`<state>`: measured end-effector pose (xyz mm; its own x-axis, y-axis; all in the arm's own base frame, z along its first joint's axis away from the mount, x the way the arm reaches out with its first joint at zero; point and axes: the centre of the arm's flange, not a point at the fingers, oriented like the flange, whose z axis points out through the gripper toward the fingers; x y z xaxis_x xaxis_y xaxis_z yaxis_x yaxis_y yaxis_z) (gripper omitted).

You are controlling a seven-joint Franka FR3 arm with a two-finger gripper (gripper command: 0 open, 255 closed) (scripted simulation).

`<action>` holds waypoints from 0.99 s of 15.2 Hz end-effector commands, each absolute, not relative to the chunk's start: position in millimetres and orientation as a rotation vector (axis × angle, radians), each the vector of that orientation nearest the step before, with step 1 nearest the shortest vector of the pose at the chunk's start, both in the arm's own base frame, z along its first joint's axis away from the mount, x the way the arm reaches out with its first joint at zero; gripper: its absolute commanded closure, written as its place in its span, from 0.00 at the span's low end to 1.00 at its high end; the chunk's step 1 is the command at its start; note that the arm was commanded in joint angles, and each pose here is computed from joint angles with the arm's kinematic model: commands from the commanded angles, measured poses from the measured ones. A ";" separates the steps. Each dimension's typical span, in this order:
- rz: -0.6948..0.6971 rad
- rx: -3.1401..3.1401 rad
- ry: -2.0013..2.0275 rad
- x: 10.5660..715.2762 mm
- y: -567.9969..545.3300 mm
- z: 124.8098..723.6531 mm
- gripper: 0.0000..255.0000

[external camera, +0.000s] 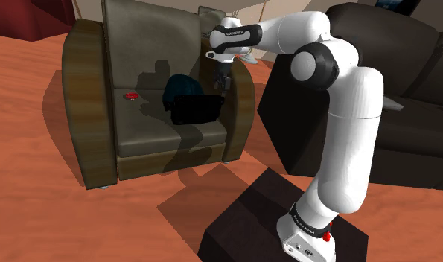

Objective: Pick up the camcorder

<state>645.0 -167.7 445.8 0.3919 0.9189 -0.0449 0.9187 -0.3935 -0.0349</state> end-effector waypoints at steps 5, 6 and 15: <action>0.090 -2.571 -1.790 661.1 -164.6 418.5 0.00; 0.090 -2.571 -1.790 661.1 -164.6 413.2 0.00; 0.090 -2.571 -1.790 660.4 -164.9 399.9 1.00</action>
